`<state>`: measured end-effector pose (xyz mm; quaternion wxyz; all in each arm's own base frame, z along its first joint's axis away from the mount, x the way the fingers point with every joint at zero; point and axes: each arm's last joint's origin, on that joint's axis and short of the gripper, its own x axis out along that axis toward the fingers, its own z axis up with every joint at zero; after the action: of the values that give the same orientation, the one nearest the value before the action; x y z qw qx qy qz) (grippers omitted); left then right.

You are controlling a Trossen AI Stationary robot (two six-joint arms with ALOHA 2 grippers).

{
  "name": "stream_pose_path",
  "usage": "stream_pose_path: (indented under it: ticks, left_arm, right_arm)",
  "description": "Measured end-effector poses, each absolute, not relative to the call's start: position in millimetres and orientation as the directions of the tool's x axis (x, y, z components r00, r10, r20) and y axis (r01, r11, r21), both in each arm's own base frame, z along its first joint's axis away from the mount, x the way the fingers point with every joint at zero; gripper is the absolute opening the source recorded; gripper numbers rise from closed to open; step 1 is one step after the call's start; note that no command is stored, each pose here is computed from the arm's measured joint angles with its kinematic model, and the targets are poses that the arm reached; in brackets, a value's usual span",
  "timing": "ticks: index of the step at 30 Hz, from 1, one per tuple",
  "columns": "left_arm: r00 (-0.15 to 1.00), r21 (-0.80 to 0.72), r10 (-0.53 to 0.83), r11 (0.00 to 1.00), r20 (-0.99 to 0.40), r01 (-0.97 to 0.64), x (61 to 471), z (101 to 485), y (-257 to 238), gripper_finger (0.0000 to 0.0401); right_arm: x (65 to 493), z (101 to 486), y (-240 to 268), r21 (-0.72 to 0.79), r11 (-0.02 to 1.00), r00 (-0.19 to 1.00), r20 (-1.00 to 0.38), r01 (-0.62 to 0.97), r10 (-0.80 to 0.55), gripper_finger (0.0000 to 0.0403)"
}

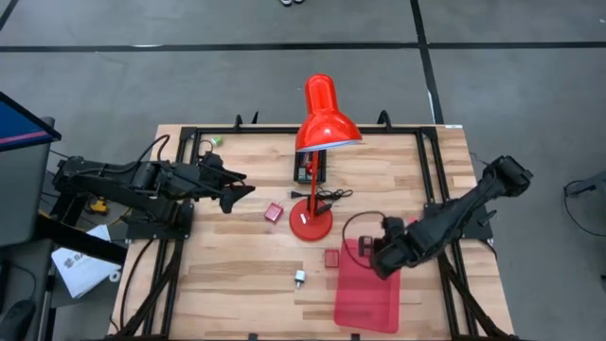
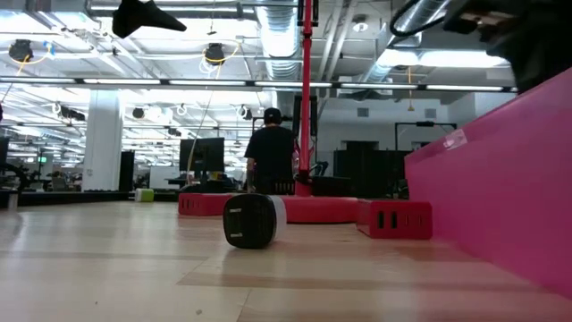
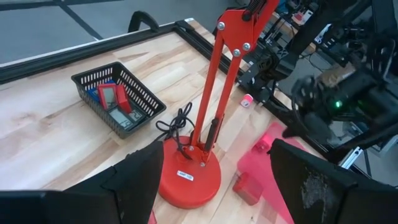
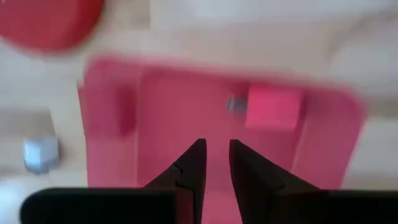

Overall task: Pick & Place Office items
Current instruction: Adjust the red bin

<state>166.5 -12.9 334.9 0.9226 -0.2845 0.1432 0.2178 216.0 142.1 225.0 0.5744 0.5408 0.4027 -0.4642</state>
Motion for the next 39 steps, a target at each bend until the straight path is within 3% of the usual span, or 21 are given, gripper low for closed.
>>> stream_pose_path:
  ticks: [7,18,39]
  left_arm:
    - [0.868,-0.488,0.316,0.729,-0.382,-0.48,166.9,335.6,-13.1,0.0285]
    - [0.872,-0.497,0.315,0.726,-0.374,-0.475,167.4,336.4,-13.2,0.0285]
    - [0.892,-0.529,0.312,0.722,-0.328,-0.446,169.4,341.2,-13.5,0.0285]
  right_arm:
    - [228.4,205.6,188.3,0.296,0.067,0.292,-0.955,0.953,0.058,0.0047]
    - [212.5,201.3,252.0,0.189,0.085,0.172,-0.969,0.978,0.175,0.0009]
    - [191.1,190.1,276.4,0.063,0.191,0.02,-0.975,0.98,0.221,0.0]
